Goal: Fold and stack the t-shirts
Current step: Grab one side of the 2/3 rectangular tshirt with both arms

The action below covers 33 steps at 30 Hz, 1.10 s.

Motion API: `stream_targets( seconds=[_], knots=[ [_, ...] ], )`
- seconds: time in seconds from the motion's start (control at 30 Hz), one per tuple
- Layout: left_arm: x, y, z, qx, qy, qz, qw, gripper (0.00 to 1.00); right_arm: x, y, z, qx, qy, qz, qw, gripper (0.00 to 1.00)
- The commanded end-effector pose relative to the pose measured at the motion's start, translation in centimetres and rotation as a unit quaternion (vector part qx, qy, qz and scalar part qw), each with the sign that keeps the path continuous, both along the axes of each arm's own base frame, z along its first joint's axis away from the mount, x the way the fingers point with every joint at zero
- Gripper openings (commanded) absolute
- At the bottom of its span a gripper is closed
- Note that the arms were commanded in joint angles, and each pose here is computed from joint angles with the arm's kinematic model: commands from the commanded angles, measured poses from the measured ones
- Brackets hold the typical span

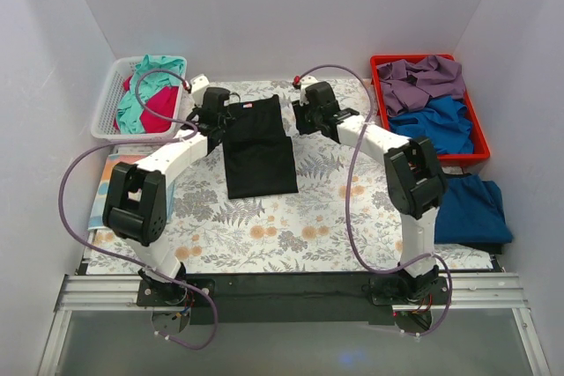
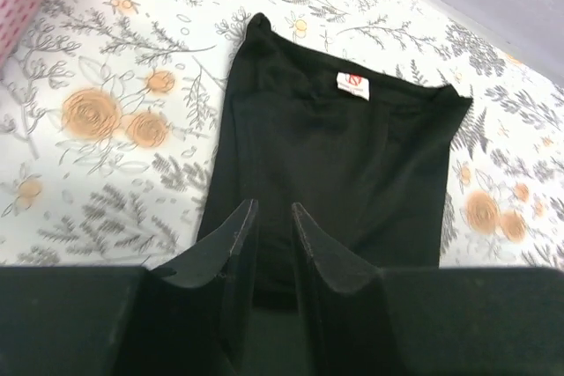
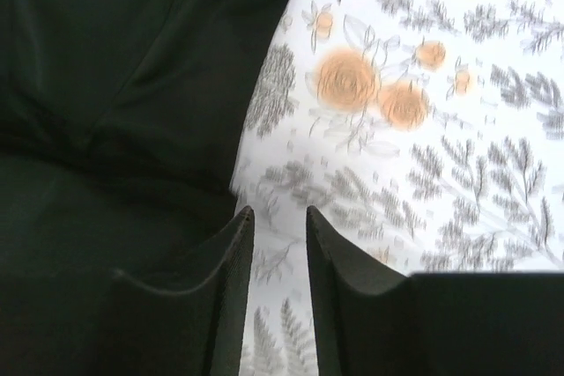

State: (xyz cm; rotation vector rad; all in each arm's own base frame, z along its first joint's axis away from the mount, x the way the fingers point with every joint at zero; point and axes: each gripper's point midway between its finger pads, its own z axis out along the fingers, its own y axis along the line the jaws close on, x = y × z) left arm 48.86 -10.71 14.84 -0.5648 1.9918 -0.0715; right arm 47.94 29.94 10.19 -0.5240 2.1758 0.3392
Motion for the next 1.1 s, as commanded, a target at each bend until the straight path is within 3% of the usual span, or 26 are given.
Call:
stream_targets(
  seconds=[0.0, 0.13, 0.2, 0.4, 0.63, 1.07],
  knots=[
    [-4.7, 1.1, -0.1, -0.023, 0.039, 0.006, 0.999, 0.22, -3.7, -0.4, 4.2, 0.045, -0.01, 0.02, 0.999, 0.39],
    [-9.7, 0.3, -3.2, -0.085, 0.089, -0.007, 0.992, 0.27, -9.2, -0.7, 1.9, 0.079, 0.054, 0.058, 0.994, 0.43],
    [-12.1, 0.5, -4.8, -0.089, 0.112, -0.01, 0.99, 0.31, -11.0, -0.5, 2.3, 0.093, 0.057, 0.074, 0.991, 0.45],
    [-17.7, -0.2, -8.2, -0.121, 0.165, -0.031, 0.978, 0.32, -15.6, -0.6, 0.4, 0.098, 0.072, 0.101, 0.987, 0.48],
    [-20.1, -0.9, -10.2, -0.155, 0.165, -0.055, 0.973, 0.34, -17.7, 0.1, -2.1, 0.108, 0.094, 0.115, 0.983, 0.5],
    [-19.4, -2.1, -10.3, -0.171, 0.149, -0.082, 0.97, 0.37, -17.3, 0.4, -3.5, 0.104, 0.098, 0.116, 0.983, 0.5]
  ],
)
